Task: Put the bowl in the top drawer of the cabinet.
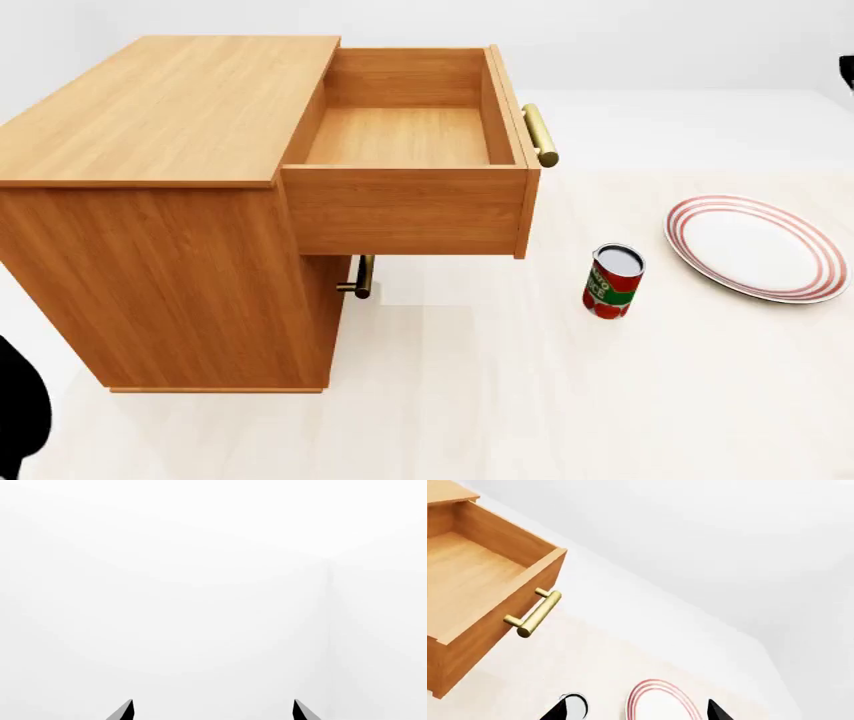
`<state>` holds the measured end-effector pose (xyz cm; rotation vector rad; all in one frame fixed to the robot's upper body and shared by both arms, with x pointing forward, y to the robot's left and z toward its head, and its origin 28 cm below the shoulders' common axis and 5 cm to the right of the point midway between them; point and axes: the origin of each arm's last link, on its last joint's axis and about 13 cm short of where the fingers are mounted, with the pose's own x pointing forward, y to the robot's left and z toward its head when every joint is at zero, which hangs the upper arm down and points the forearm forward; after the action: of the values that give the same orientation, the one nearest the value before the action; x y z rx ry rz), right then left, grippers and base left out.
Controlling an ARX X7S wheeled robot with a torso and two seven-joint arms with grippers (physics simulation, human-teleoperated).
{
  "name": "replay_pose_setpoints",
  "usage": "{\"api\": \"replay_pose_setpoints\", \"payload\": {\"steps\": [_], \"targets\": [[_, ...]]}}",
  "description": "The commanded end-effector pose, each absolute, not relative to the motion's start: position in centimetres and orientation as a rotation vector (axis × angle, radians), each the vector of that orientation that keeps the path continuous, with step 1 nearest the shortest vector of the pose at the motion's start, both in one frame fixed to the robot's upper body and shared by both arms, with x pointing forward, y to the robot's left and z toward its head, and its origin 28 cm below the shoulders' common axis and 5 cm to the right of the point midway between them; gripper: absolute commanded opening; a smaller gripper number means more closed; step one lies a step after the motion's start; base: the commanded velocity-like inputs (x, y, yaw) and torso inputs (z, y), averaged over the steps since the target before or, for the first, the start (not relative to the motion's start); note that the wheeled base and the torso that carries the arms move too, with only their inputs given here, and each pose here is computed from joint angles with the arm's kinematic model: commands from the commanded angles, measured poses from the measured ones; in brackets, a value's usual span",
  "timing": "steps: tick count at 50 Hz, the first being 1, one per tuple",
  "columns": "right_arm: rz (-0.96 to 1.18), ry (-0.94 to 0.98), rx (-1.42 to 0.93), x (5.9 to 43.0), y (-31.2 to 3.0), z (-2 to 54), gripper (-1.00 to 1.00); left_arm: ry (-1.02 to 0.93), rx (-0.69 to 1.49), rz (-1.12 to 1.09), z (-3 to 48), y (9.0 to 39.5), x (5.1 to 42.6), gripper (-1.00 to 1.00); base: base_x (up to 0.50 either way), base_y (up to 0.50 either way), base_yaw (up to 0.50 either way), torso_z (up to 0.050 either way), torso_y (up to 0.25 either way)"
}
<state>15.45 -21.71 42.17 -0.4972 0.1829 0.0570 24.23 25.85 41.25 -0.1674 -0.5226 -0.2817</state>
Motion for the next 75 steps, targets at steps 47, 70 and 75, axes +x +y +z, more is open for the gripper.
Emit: {"api": "replay_pose_setpoints", "payload": {"steps": [47, 70, 75], "targets": [[-0.023, 1.016, -0.666, 14.4, -32.1, 29.7, 1.0, -0.499, -0.177, -0.277, 40.9, 25.6, 24.8, 1.0, 0.0, 0.0, 0.0, 0.0, 0.0], [0.021, 1.062, -0.612, 14.8, -29.9, 25.1, 1.0, -0.498, -0.179, -0.275, 40.8, 25.7, 24.9, 1.0, 0.0, 0.0, 0.0, 0.0, 0.0], [-0.009, 1.074, -0.634, 15.7, -30.3, 23.7, 1.0, -0.495, -0.18, -0.274, 40.7, 25.6, 25.0, 1.0, 0.0, 0.0, 0.0, 0.0, 0.0]]}}
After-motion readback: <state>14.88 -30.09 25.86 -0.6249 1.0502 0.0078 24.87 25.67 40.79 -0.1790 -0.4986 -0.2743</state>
